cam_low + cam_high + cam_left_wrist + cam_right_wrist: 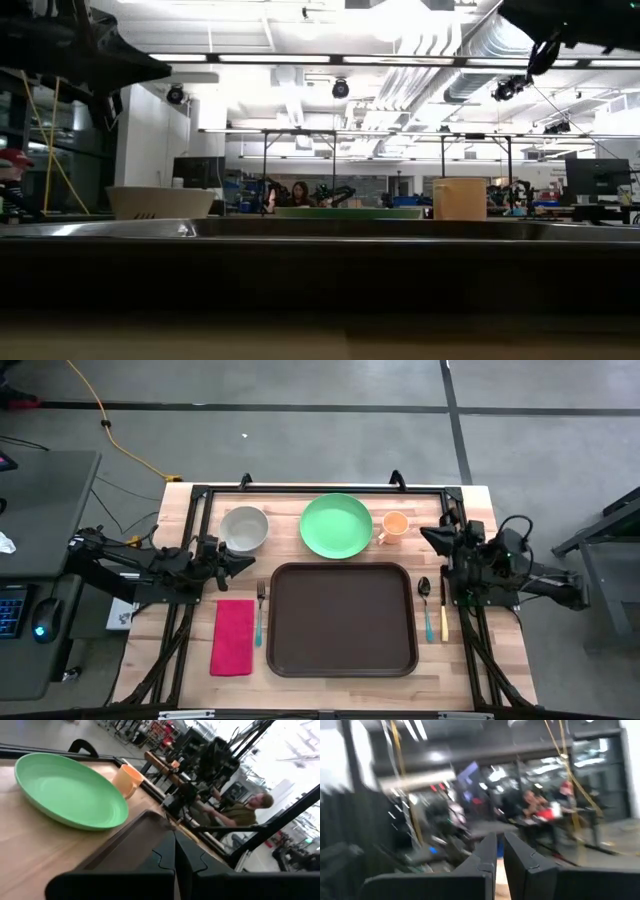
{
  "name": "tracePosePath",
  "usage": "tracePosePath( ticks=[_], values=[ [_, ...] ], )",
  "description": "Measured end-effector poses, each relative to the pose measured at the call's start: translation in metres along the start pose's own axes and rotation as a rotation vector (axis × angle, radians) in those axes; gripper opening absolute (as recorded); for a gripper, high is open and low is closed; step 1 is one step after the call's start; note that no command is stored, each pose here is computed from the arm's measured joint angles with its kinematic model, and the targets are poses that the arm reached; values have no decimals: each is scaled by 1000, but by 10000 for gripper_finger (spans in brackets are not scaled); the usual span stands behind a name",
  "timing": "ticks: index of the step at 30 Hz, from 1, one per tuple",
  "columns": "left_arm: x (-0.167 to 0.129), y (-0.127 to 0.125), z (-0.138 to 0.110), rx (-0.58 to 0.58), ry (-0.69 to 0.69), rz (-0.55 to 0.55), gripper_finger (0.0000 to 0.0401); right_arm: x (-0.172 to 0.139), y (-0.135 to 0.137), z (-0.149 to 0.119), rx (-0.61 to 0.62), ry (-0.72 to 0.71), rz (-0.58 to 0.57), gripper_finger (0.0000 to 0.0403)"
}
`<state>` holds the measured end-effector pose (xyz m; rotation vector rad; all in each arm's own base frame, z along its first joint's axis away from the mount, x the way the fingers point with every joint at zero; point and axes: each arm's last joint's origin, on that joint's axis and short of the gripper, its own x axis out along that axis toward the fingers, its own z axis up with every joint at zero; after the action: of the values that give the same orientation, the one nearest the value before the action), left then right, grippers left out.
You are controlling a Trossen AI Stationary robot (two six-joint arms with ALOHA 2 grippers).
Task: Set up tray
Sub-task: Put the white cup on the brown serving tray
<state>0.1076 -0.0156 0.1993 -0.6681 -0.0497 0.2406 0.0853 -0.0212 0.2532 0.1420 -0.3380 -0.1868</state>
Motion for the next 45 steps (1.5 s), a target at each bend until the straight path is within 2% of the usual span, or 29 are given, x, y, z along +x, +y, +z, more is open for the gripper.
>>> tracePosePath(
  ticks=[4, 11, 15, 19, 24, 33, 39, 45],
  values=[
    [0, 2, -2, 12, 17, 15, 31, 15, 3, 21, -89, 166, -58, 11],
    [0, 2, -2, 11, 16, 19, 31, 55, 6, 44, -197, 494, -78, 11],
    [0, 2, -2, 11, 16, 19, 31, 76, 5, 47, -268, 717, -95, 11],
    [0, 2, -2, 10, 16, 19, 31, 89, 1, 48, -347, 935, -186, 11],
    [0, 2, -2, 10, 16, 18, 31, 100, -1, 48, -420, 1134, -224, 11],
    [0, 2, -2, 10, 16, 18, 31, 109, -14, 30, -380, 1361, -139, 11],
    [0, 2, -2, 10, 17, 18, 31, 115, -31, 18, -414, 1458, -135, 11],
    [0, 2, -2, 12, 18, 18, 31, 122, -50, 3, -390, 1540, -122, 11]
  ],
)
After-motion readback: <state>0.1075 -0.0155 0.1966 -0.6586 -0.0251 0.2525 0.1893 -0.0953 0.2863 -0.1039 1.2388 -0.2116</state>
